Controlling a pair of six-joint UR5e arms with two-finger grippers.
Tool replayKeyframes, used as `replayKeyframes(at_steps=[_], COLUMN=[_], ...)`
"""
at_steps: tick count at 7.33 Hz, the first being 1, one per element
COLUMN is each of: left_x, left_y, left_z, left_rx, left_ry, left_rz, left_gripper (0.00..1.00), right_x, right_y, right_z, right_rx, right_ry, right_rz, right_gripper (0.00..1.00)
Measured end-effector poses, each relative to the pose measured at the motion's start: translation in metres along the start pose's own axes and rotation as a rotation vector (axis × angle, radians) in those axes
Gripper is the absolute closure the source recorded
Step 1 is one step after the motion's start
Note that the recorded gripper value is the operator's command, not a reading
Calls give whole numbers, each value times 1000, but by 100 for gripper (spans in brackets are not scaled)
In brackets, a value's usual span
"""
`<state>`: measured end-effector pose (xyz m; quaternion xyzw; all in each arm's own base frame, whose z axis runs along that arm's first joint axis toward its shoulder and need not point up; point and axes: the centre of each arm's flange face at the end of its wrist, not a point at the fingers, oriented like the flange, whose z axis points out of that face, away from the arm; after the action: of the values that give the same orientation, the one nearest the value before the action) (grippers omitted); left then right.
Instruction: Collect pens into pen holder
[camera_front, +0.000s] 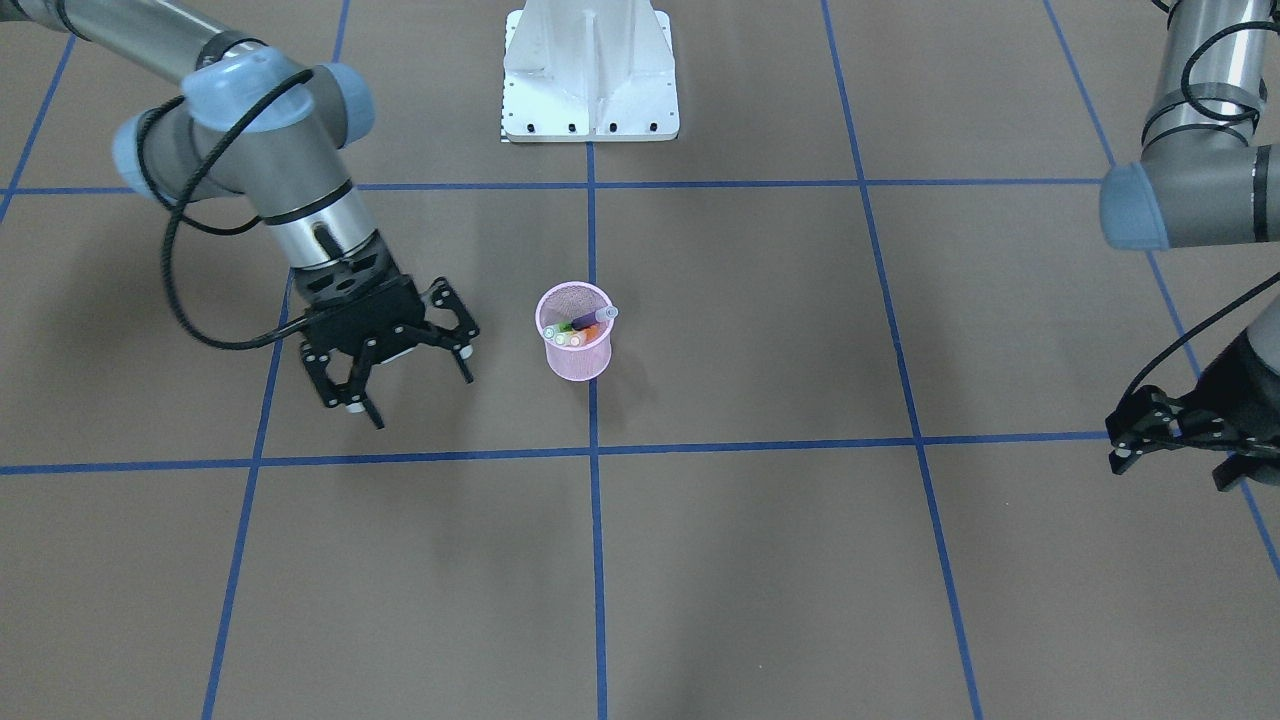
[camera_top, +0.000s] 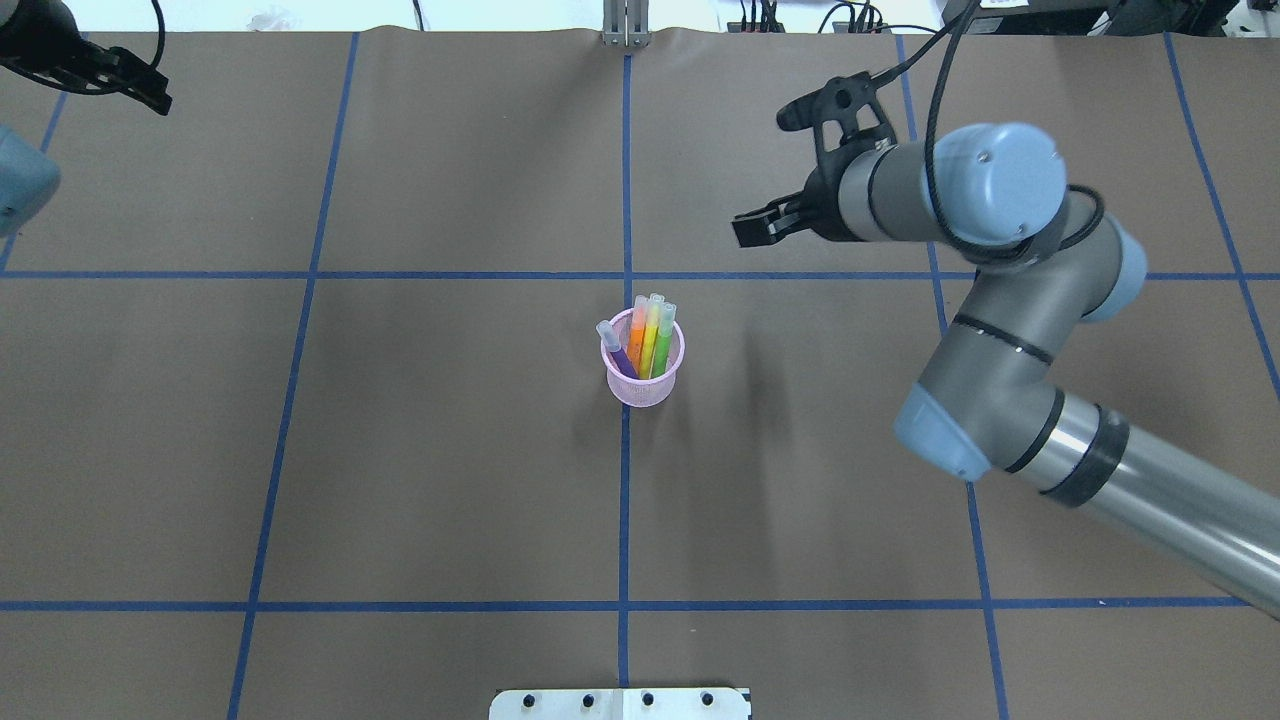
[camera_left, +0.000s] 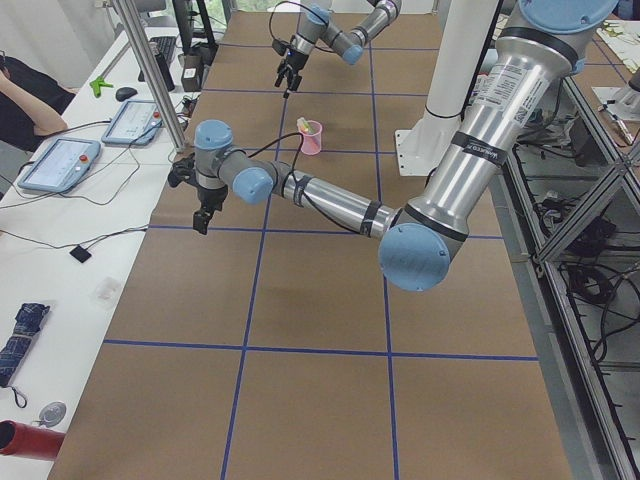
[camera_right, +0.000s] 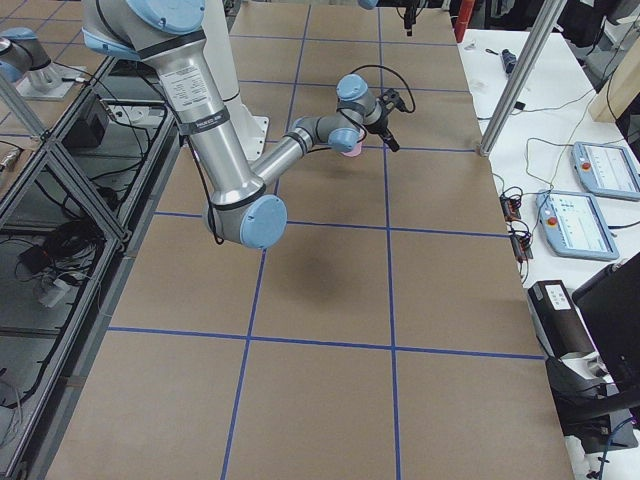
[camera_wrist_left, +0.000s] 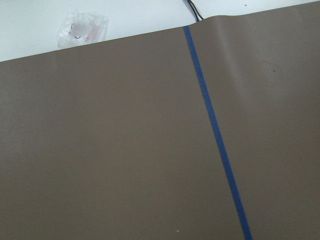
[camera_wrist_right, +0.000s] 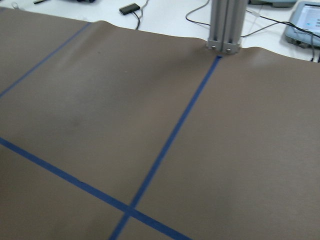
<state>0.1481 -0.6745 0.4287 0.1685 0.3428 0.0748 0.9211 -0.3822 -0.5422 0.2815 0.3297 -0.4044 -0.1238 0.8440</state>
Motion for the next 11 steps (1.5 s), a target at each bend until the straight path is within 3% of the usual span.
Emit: replayKeyframes(at_steps=[3, 4, 5, 7, 8, 11], left_x=[-53, -66, -85, -149, -178, -220], left_y=[-1, 4, 14, 66, 107, 192], left_z=[-52, -73, -88, -93, -76, -38], left_rx=[-82, -105, -122, -143, -154, -187], left_ry=[-58, -62, -64, -9, 34, 67], left_rz=[104, 150, 190, 159, 120, 68], left_gripper=[1, 1, 1, 0, 1, 1], right_x=[169, 213, 251, 315, 334, 360], right_y=[-12, -2, 14, 67, 92, 130], right_z=[-46, -61, -74, -104, -113, -116], right_rx=[-284, -364, -412, -443, -436, -428], right_ry=[109, 122, 106, 44, 35, 74], right_rz=[-140, -174, -168, -63, -29, -31], right_gripper=[0, 0, 0, 0, 0, 0])
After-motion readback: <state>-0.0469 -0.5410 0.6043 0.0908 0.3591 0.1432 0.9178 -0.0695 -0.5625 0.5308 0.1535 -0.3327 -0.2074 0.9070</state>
